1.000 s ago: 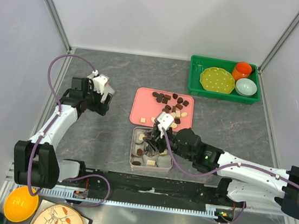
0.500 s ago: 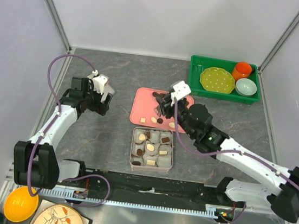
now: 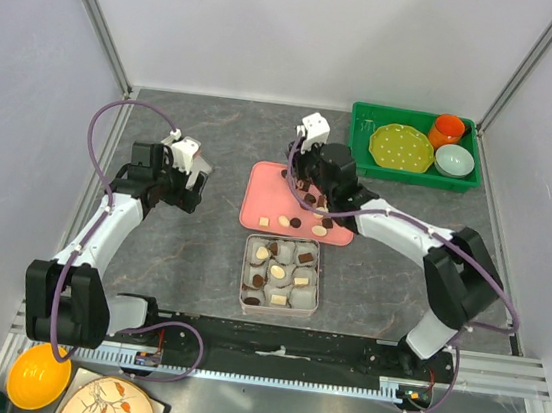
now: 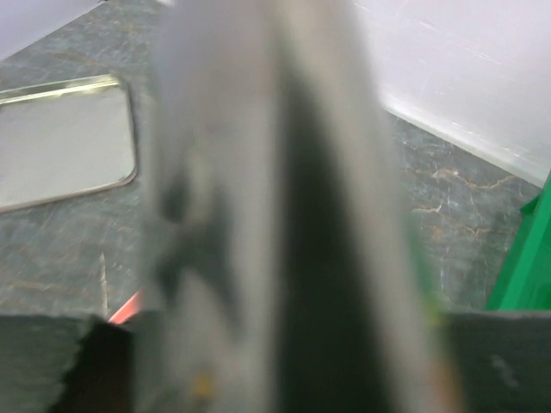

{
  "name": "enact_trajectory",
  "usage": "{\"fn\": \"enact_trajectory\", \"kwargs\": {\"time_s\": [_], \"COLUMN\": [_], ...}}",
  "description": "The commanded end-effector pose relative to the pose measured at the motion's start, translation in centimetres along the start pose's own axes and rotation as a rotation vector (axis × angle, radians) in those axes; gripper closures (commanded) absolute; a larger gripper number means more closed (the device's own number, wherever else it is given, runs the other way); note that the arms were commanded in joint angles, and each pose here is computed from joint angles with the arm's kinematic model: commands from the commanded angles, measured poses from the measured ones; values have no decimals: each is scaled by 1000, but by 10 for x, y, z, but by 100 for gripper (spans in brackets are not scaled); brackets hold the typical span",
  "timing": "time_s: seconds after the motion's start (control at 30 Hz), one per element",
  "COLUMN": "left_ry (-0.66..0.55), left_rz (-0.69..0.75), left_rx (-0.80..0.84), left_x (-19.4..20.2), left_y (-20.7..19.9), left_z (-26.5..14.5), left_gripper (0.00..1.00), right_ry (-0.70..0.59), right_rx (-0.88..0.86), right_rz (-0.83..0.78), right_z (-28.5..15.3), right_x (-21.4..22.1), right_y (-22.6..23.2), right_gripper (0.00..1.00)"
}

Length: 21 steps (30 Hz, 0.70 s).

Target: Pack the chocolate

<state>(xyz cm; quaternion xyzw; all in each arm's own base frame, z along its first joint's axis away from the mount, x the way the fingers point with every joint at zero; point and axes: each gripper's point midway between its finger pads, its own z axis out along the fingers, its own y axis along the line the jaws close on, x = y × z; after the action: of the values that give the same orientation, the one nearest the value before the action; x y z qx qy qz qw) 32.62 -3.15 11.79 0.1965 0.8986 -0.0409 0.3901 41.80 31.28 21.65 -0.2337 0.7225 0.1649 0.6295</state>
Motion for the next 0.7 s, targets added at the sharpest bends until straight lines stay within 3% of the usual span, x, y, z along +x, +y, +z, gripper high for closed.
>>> {"fn": "enact_trajectory", "kwargs": {"time_s": [0.0, 0.23, 0.67], "left_ry": [-44, -43, -41], "left_rz": [26, 37, 40], "left_rx": [-7, -19, -20], "left_x": [-14, -13, -11], "left_y": [3, 6, 5], "left_z": [0, -1, -1], "left_gripper": [1, 1, 1], "right_ry": [-133, -82, -21], "right_rx": [-17, -14, -10], "right_rz": [35, 48, 46], "right_z": [28, 49, 48], "right_x": [-43, -15, 23], "right_y": [-6, -9, -12], "right_gripper": [57, 48, 49]}}
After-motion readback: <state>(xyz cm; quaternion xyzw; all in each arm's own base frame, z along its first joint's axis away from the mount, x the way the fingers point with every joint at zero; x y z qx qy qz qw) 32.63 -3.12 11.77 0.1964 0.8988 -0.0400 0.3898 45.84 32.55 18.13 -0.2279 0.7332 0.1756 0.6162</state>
